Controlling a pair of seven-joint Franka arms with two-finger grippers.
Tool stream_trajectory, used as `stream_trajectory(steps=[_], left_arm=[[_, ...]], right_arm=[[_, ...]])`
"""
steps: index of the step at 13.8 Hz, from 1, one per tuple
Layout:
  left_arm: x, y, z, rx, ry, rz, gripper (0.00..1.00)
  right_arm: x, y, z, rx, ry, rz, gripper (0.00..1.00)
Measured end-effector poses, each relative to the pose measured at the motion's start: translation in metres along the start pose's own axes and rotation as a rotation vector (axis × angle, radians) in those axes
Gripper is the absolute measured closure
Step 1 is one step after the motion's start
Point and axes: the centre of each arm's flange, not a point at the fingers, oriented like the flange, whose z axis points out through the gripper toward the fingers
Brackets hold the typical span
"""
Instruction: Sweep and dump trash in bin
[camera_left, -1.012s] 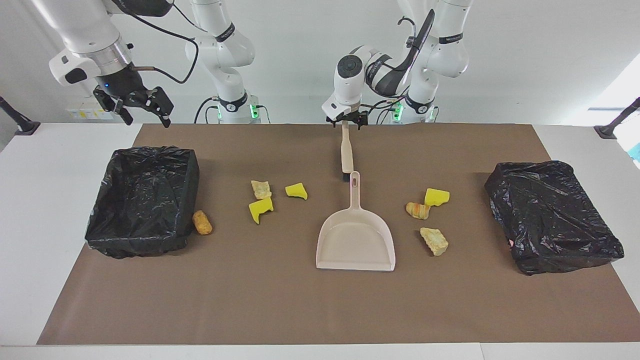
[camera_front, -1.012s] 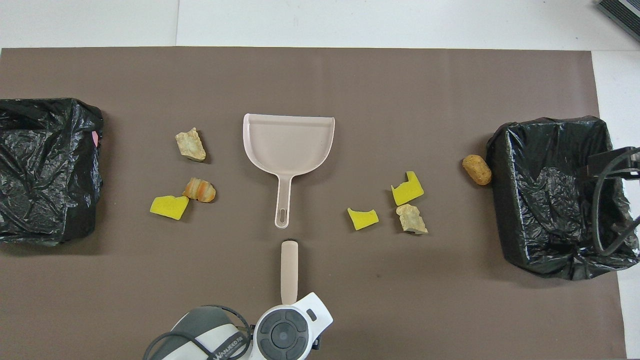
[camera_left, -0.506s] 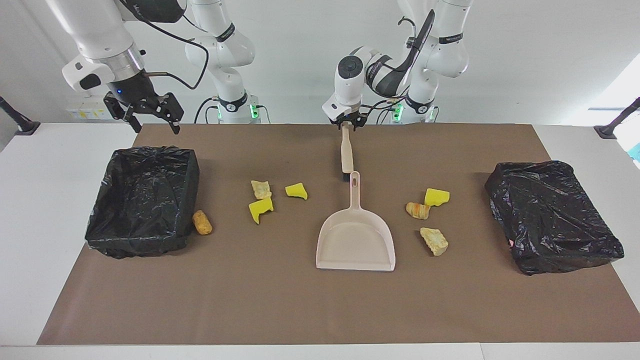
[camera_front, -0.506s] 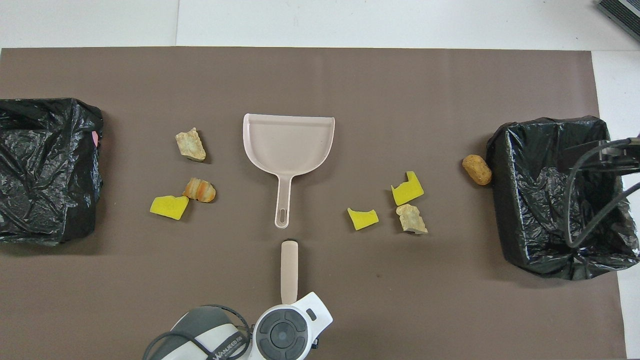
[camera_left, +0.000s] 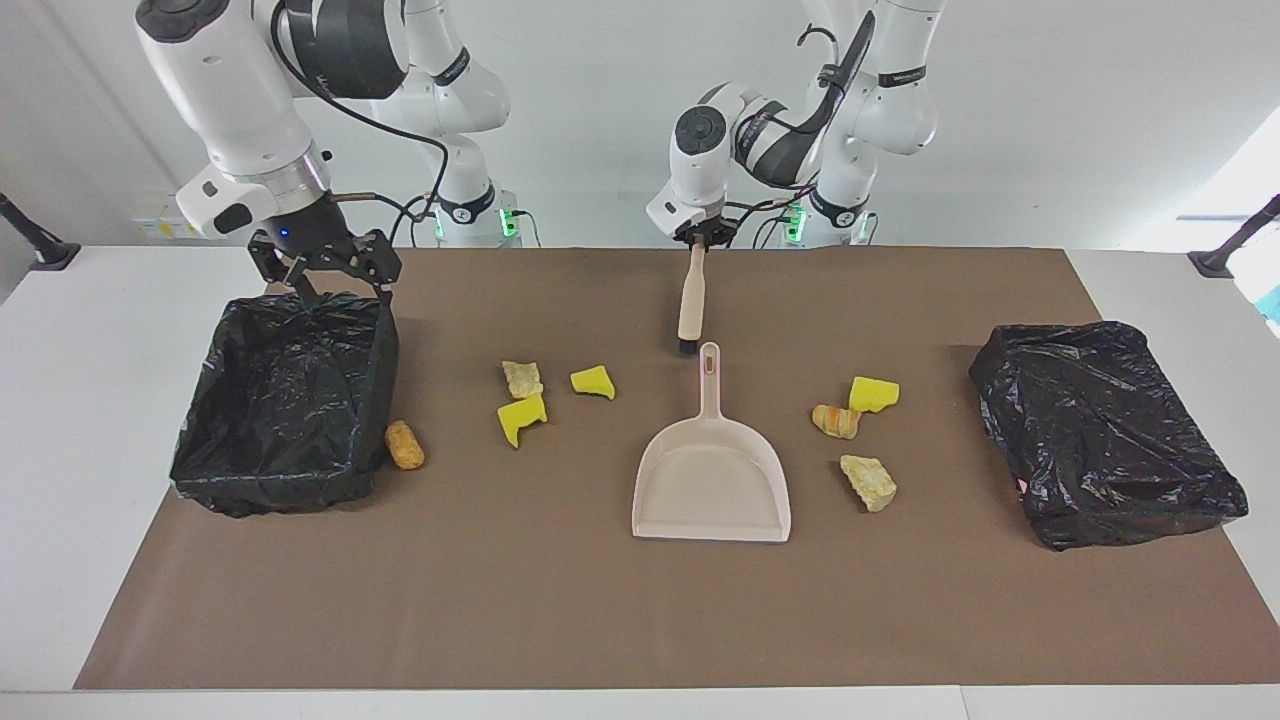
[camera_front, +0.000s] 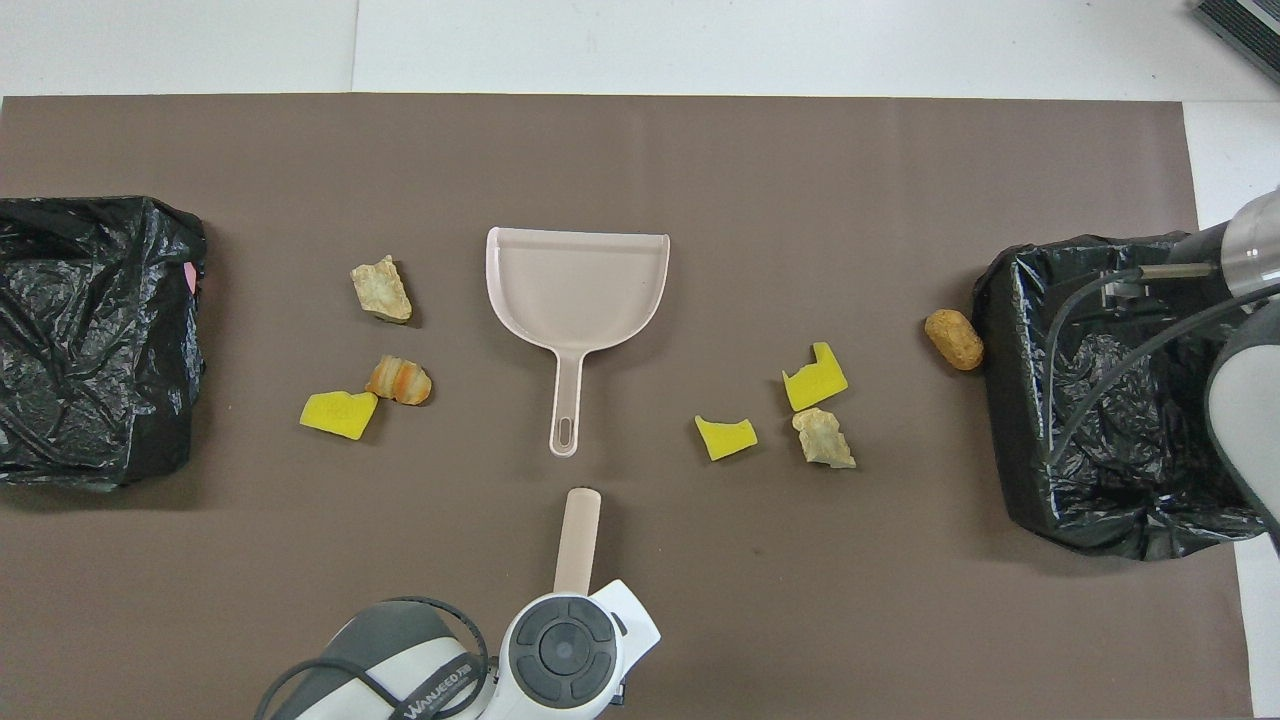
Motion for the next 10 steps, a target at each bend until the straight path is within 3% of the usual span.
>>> stream_trajectory(steps=[3,6,10], left_arm=[[0.008,-0.036,-0.036,-0.012,-0.045,-0.037,0.74],[0.017,-0.131,-0.104,-0.072,-0.091,-0.057,0.74],[0.048,-0.240,-0.163,-0.025,-0.005,-0.083,0.74]], right_arm=[[0.003,-0.011,0.013,0.001,0.011,-0.009,0.00],[0.005,-0.025,0.030,0.002,0.017,0.010,0.00],[0.016,-0.079,0.065,0.012,0.059,0.034,0.00]])
